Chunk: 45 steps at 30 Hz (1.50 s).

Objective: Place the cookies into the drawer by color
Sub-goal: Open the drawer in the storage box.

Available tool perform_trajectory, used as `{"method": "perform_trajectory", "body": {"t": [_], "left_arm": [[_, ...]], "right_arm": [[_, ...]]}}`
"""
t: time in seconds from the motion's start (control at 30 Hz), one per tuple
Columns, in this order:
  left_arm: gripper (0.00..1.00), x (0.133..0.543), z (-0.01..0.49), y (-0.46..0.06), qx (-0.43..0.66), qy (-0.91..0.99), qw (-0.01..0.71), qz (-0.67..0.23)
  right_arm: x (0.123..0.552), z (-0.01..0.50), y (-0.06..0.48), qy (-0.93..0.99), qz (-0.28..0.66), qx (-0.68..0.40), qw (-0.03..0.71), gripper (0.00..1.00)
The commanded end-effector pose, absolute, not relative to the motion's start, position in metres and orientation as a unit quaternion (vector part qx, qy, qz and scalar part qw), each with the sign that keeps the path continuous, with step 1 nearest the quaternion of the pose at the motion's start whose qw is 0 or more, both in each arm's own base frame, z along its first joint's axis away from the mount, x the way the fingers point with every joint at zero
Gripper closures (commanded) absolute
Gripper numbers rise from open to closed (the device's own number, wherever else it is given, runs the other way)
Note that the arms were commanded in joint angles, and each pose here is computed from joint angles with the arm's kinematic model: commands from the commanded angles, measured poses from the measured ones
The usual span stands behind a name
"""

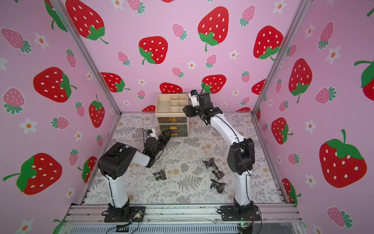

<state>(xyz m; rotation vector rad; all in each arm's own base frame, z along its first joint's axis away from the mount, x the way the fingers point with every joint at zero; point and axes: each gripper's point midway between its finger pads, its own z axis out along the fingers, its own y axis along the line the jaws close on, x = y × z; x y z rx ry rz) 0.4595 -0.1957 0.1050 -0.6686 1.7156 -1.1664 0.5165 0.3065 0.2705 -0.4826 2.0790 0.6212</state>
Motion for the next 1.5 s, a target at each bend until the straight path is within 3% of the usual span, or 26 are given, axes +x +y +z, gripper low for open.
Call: {"method": "perform_trajectory", "body": {"t": [0.0, 0.13, 0.47, 0.67, 1.07, 1.2, 1.33, 1.47], "left_arm": [[0.21, 0.458, 0.108, -0.198, -0.287, 0.663, 0.48, -0.498], [0.23, 0.461, 0.099, -0.208, -0.283, 0.677, 0.477, -0.484], [0.41, 0.474, 0.089, -0.214, -0.288, 0.667, 0.481, -0.491], [0.46, 0.481, 0.089, -0.219, -0.285, 0.664, 0.482, -0.496], [0.73, 0.485, 0.09, -0.222, -0.276, 0.665, 0.496, -0.485], [0.76, 0.485, 0.087, -0.223, -0.275, 0.666, 0.493, -0.487], [0.85, 0.481, 0.085, -0.226, -0.269, 0.671, 0.494, -0.482], [0.87, 0.476, 0.088, -0.227, -0.265, 0.673, 0.493, -0.483]], "right_arm": [[0.507, 0.268, 0.307, 0.84, 0.24, -0.208, 0.439, 0.36], [0.507, 0.267, 0.309, 0.84, 0.243, -0.21, 0.436, 0.36], [0.507, 0.261, 0.308, 0.842, 0.24, -0.212, 0.434, 0.37], [0.508, 0.261, 0.306, 0.842, 0.229, -0.214, 0.438, 0.37], [0.506, 0.257, 0.309, 0.84, 0.225, -0.228, 0.439, 0.37], [0.508, 0.255, 0.31, 0.839, 0.224, -0.229, 0.439, 0.37], [0.508, 0.254, 0.31, 0.839, 0.224, -0.229, 0.439, 0.37], [0.509, 0.254, 0.311, 0.839, 0.225, -0.23, 0.438, 0.37]]}}
